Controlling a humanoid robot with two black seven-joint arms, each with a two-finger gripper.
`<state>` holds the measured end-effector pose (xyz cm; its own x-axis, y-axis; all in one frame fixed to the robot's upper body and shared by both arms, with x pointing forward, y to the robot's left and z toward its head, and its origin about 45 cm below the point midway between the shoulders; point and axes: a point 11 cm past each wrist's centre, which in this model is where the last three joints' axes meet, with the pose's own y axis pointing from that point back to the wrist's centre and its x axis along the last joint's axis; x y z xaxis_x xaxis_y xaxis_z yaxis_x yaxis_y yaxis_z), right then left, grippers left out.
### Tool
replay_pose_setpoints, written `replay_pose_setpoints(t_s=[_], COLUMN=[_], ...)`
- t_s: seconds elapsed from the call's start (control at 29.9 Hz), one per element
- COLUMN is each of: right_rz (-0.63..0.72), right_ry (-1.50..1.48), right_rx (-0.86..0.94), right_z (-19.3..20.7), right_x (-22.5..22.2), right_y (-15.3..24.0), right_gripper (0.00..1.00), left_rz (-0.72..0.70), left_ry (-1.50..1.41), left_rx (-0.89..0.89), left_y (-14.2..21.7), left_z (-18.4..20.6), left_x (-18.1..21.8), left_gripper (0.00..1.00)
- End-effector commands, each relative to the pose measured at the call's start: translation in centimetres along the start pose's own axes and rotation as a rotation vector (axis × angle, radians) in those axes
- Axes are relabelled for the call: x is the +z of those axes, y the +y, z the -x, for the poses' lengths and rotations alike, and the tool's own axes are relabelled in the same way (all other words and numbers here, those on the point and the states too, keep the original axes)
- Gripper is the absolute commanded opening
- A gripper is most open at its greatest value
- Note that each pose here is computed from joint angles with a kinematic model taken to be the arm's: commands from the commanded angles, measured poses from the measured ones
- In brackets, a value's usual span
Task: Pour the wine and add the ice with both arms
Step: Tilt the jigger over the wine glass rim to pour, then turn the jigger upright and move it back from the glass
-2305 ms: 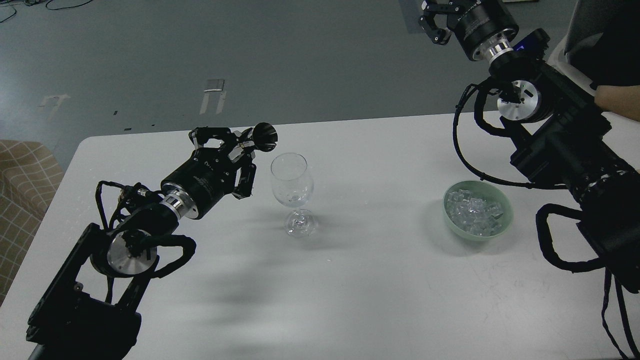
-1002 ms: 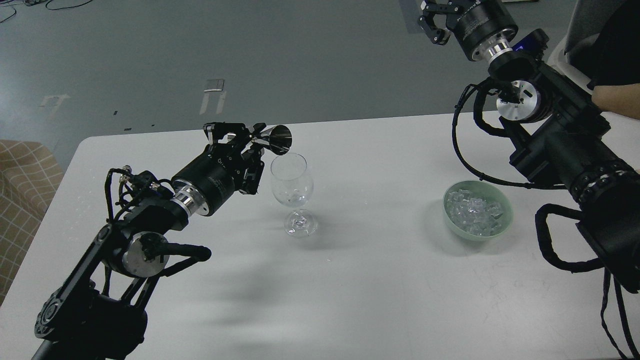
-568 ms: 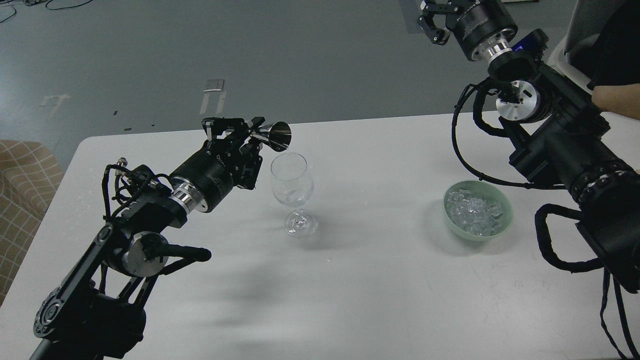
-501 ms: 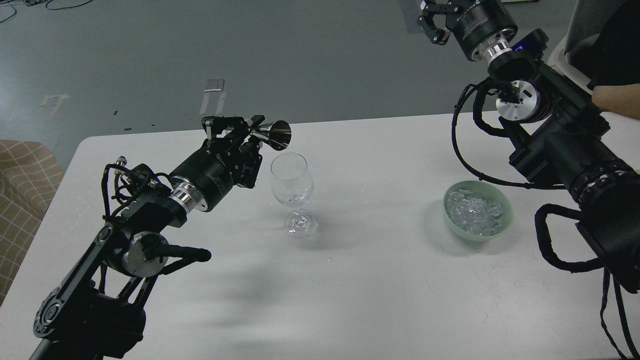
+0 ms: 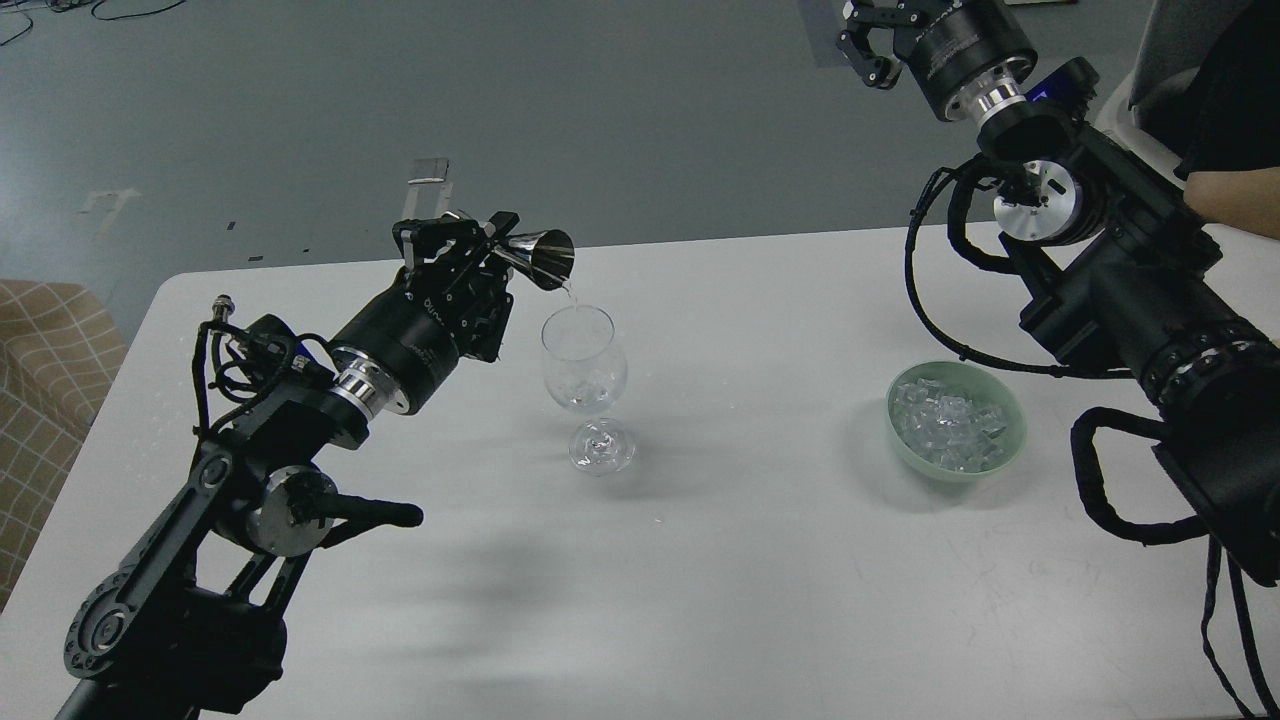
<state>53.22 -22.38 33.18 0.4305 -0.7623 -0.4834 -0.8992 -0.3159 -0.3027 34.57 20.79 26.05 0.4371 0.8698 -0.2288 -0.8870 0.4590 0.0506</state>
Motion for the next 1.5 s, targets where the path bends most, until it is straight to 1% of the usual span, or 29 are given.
replay_pose_setpoints(t_s=[0.0, 0.5, 0.97, 1.1, 1.2, 1.3, 1.47], right_rz=[-0.001, -0.004, -0.004, -0.004, -0.003, -0.005, -0.005], right_ry=[0.000, 0.001, 0.002, 0.002, 0.000, 0.005, 0.005], right_rx=[0.000, -0.004, -0.006, -0.006, -0.008, -0.001, -0.001], right_z=[0.0, 0.2, 0.3, 0.3, 0.4, 0.2, 0.2], right_x=[0.0, -0.2, -0.3, -0.3, -0.1, -0.3, -0.3], right_y=[0.0, -0.2, -0.2, -0.2, -0.3, -0.3, -0.3], right_gripper=[1.00, 1.00, 1.00, 1.00, 1.00, 1.00, 1.00], left_rz=[0.023, 0.089, 0.132, 0.127, 0.120, 0.084, 0.140], left_ry=[-0.025, -0.250, -0.497, -0.504, -0.459, -0.191, 0.125], left_rx=[-0.002, 0.017, -0.019, -0.026, -0.018, -0.004, 0.053], left_y=[0.0, 0.4, 0.6, 0.6, 0.5, 0.8, 1.5], left_z=[-0.1, -1.0, -0.8, -0.7, -0.8, -1.5, -3.8], left_x=[0.4, 1.7, 2.8, 2.8, 2.8, 2.6, 4.7], left_gripper=[0.00, 0.00, 0.00, 0.00, 0.00, 0.00, 0.00])
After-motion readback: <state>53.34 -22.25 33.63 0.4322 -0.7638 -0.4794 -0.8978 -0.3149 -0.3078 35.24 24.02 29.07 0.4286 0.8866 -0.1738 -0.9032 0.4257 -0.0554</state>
